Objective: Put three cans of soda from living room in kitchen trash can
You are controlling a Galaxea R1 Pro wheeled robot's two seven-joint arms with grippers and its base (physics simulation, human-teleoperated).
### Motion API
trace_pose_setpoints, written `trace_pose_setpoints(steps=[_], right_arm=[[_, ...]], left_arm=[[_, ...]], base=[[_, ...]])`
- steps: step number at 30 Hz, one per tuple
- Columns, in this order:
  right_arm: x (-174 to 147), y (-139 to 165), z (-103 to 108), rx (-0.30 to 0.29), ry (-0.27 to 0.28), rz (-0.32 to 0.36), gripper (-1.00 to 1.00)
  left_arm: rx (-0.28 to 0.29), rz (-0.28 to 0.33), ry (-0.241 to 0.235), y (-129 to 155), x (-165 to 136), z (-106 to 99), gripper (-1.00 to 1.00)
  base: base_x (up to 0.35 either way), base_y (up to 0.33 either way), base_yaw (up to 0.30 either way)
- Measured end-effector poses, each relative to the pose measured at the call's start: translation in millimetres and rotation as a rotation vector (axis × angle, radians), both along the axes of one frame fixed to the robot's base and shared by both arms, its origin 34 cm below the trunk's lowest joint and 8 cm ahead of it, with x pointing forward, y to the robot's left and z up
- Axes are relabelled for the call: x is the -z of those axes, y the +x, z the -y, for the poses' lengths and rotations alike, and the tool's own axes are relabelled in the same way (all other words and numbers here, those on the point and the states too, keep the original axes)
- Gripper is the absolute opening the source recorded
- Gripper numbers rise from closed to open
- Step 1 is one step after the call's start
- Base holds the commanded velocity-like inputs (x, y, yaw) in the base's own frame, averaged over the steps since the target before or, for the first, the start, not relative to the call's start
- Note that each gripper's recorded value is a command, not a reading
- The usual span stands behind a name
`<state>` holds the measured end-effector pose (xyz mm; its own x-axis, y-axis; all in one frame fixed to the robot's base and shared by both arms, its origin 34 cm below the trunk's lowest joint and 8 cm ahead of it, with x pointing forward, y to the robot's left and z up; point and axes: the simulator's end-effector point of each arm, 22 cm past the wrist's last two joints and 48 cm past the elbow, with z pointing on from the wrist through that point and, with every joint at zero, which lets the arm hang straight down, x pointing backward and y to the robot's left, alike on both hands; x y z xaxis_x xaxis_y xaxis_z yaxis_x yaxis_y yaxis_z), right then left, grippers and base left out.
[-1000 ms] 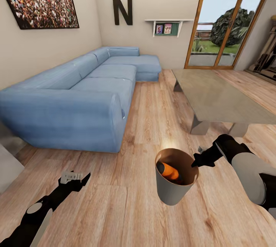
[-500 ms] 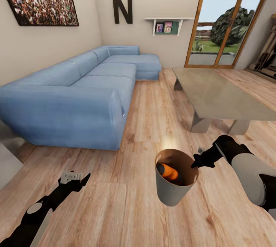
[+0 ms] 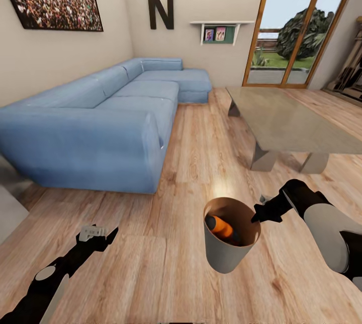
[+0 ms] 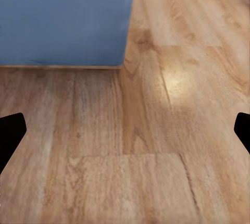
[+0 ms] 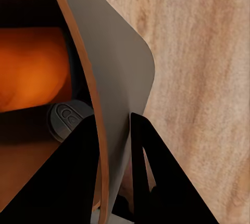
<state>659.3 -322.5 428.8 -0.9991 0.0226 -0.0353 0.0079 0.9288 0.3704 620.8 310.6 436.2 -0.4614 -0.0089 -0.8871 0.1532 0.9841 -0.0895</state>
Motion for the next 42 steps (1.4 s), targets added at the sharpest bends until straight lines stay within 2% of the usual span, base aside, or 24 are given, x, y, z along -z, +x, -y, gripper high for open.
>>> trace_pose_setpoints(steps=[11, 29, 42], right_arm=[[24, -6, 0, 0.003, 0.002, 0.003, -1.00], [68, -15, 3, 0.004, -0.004, -0.070, -1.00], [64, -8, 7, 0.003, -0.016, -0.047, -1.00]], left_arm=[[-0.007, -0.002, 0.005, -7, 25, -1, 1.00], [-0.005, -0.083, 0.004, -17, 70, 0, 1.00], [-0.010, -0.108, 0.001, -23, 80, -2, 1.00]], base=[[0.000, 0.000, 0.000], [0.000, 0.000, 0.000], [0.000, 0.000, 0.000]])
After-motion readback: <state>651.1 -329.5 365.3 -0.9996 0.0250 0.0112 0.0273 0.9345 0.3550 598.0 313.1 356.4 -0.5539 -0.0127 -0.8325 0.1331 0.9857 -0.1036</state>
